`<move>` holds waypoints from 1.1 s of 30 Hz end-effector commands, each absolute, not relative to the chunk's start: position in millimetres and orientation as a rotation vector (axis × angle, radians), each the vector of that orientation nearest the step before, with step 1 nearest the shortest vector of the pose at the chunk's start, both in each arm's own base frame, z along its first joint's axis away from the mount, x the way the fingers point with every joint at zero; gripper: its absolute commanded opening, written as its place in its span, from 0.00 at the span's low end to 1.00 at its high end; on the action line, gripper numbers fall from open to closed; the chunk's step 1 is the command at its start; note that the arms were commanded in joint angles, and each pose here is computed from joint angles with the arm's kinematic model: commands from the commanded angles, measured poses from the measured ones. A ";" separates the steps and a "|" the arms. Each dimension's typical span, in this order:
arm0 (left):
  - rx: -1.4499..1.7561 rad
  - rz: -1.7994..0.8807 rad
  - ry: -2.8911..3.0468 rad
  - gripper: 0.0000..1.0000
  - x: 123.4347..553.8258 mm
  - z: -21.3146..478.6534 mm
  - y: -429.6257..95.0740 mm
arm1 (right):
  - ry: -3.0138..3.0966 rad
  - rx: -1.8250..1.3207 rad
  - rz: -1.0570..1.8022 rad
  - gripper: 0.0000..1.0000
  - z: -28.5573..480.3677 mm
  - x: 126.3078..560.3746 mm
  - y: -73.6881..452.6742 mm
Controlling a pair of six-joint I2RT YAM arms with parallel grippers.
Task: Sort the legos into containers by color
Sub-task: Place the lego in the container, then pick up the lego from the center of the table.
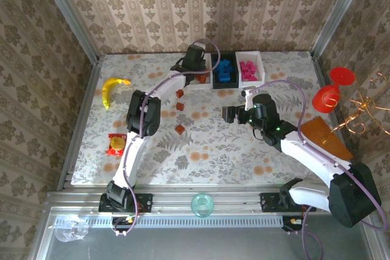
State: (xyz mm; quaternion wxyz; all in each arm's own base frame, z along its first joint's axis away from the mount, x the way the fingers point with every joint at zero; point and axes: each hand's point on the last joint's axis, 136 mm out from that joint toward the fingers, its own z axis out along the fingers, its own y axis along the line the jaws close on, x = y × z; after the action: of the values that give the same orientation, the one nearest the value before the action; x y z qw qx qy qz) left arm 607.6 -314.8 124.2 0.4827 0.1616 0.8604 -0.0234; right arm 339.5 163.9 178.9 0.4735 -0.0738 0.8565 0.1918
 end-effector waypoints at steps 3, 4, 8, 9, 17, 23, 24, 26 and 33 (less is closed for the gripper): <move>0.415 0.024 2.112 0.53 612.4 146.4 -299.2 | 2.073 -0.175 0.436 1.00 180.5 341.9 160.1; 0.413 0.020 2.101 0.56 611.3 155.3 -298.7 | 2.074 -0.175 0.435 1.00 180.3 341.9 160.1; 0.403 -0.035 2.080 0.66 591.7 189.8 -297.1 | 2.072 -0.175 0.434 1.00 180.7 341.9 159.8; 0.405 -0.057 2.083 0.67 582.7 193.2 -296.8 | 2.071 -0.179 0.434 1.00 181.1 341.7 160.1; 0.350 -0.252 2.154 0.75 469.2 176.9 -252.5 | 2.063 -0.180 0.445 1.00 182.1 340.9 161.1; 0.461 -0.309 2.257 0.93 409.8 134.3 -235.7 | 2.067 -0.180 0.461 1.00 182.3 340.3 163.3; 0.469 -0.299 2.267 0.95 408.2 127.9 -232.2 | 2.066 -0.178 0.463 1.00 182.6 340.4 163.5; 0.474 -0.310 2.317 0.95 409.2 111.0 -226.2 | 2.066 -0.175 0.467 1.00 182.5 340.8 164.0; 0.537 -0.311 2.443 0.85 417.9 68.6 -229.2 | 2.071 -0.179 0.462 1.00 181.6 340.5 164.4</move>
State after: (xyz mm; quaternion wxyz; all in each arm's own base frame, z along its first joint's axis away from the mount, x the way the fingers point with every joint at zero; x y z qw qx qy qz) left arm 417.7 -219.7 70.3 0.3200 0.1763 0.9249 -0.1054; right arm 338.8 163.9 176.7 0.4730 -0.0737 0.8567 0.1921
